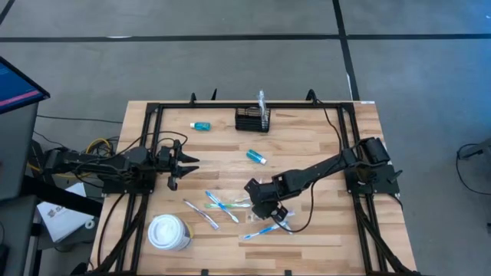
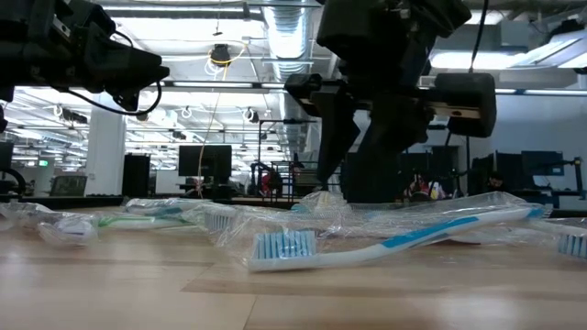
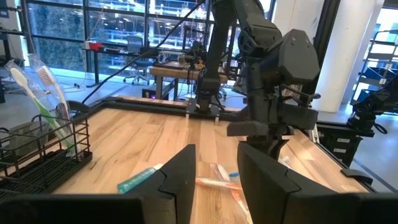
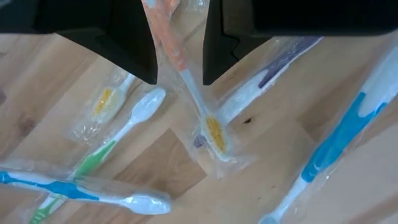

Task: Pick & Place toothbrushing station
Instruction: Put the orange toothbrush into the mesh organizer

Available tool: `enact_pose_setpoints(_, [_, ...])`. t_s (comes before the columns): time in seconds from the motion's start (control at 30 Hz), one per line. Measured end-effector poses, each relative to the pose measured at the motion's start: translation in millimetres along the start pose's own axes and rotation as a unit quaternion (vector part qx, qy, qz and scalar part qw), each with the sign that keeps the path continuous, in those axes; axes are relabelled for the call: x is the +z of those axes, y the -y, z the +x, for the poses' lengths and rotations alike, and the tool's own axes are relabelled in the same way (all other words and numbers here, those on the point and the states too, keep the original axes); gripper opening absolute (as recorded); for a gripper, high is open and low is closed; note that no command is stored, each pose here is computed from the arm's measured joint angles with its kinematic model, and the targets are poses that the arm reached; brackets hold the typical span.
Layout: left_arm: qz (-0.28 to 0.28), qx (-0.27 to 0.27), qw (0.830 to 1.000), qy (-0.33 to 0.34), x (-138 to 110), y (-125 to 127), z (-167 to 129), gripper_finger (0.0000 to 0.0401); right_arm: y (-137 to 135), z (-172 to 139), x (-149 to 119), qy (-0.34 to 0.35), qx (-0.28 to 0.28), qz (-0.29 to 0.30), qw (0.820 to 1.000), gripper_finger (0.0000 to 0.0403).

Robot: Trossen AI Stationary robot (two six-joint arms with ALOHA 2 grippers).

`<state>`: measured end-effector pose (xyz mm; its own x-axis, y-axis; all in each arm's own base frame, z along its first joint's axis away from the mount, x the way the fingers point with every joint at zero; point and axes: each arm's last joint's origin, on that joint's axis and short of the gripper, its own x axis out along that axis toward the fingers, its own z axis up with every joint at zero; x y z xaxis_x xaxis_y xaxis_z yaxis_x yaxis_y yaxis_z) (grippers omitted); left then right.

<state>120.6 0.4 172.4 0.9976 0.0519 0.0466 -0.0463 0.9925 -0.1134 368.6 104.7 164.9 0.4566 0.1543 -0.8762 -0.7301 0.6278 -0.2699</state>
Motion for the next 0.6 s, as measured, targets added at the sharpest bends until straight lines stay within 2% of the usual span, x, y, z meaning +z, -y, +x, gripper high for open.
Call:
enact_pose_setpoints(0.2, [0.0,0.0,1.0,0.001,0,0,0,0.0113,0,0,1,0.003,-0.001,0.0,1.0,0.0118])
enact_pose_setpoints(0.43, [0.0,0.0,1.0,0.002,0,0,0,0.0113,-4,21,-1,-0.006,0.007,-0.003,1.0,0.0118])
enact_pose_setpoints(0.6, [0.0,0.0,1.0,0.002,0,0,0,0.0113,-4,22,0,-0.002,0.005,-0.003,1.0,0.0118])
